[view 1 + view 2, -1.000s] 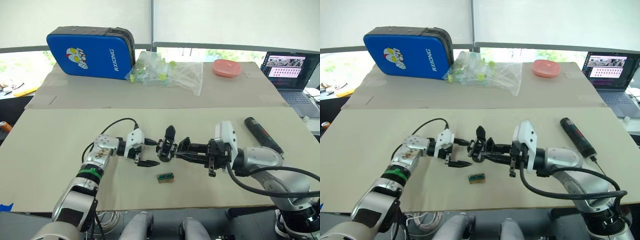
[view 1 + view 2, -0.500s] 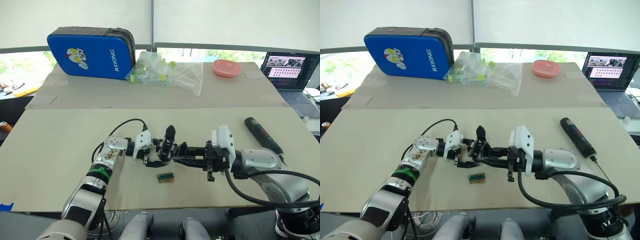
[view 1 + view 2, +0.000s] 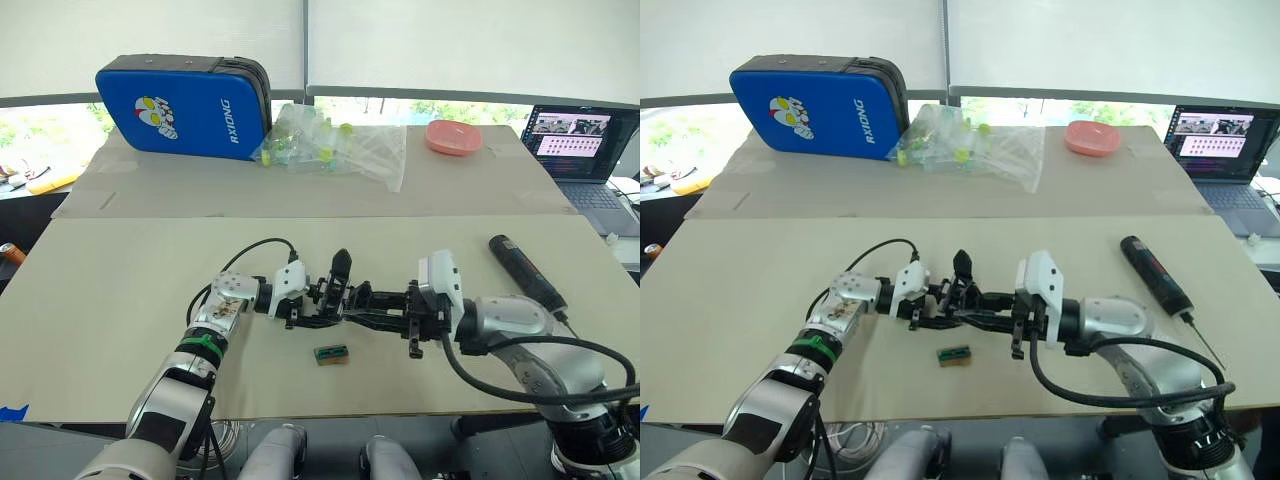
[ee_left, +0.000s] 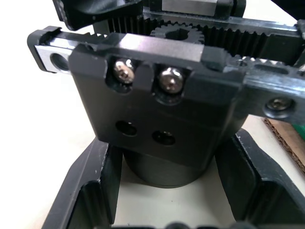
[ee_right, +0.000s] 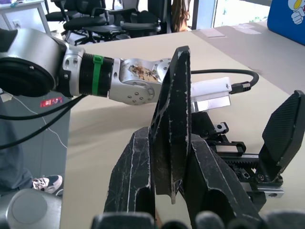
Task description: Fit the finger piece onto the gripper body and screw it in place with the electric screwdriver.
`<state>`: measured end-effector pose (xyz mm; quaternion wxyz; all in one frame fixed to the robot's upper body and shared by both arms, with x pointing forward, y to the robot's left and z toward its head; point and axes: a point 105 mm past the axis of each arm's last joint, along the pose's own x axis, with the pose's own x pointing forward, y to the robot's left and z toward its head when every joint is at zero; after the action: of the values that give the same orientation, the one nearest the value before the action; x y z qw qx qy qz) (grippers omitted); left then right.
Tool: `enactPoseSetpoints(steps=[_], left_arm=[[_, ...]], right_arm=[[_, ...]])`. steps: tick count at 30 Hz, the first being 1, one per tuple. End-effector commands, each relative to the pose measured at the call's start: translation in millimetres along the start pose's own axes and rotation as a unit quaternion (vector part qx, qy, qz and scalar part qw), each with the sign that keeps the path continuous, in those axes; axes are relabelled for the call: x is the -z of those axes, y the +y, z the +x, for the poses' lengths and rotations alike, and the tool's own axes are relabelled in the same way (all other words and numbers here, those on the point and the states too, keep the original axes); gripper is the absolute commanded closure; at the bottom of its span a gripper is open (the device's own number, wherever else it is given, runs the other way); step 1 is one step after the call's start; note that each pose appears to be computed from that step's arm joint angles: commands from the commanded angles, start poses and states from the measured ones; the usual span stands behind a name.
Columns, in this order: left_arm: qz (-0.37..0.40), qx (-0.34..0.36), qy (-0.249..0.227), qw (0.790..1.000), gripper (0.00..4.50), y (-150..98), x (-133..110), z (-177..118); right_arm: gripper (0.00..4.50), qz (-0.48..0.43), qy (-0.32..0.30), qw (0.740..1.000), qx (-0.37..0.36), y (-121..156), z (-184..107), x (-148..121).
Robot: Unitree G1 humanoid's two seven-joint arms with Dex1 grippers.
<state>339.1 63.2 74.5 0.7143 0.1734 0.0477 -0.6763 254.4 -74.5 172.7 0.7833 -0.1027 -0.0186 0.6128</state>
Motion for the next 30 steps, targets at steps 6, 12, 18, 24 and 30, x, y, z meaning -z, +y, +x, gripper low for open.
enactPoseSetpoints(steps=[6,12,18,24,30], left_arm=[[0.008,0.016,0.018,1.0,2.19,-3,0,4],[0.002,0.029,0.021,0.999,2.19,-7,1,4],[0.002,0.02,0.03,0.999,2.19,-5,6,4],[0.0,0.02,0.032,0.999,2.19,-6,7,3],[-0.003,0.02,0.031,0.999,2.19,-7,7,3]], right_arm=[[4.08,-0.037,-0.025,0.999,0.012,-20,18,-4],[4.08,-0.041,-0.016,0.999,0.016,-25,28,2],[4.08,-0.036,-0.007,0.999,0.019,-23,33,9],[4.08,-0.026,0.004,0.999,0.02,-22,38,15],[4.08,-0.018,0.02,0.999,0.023,-20,40,26]])
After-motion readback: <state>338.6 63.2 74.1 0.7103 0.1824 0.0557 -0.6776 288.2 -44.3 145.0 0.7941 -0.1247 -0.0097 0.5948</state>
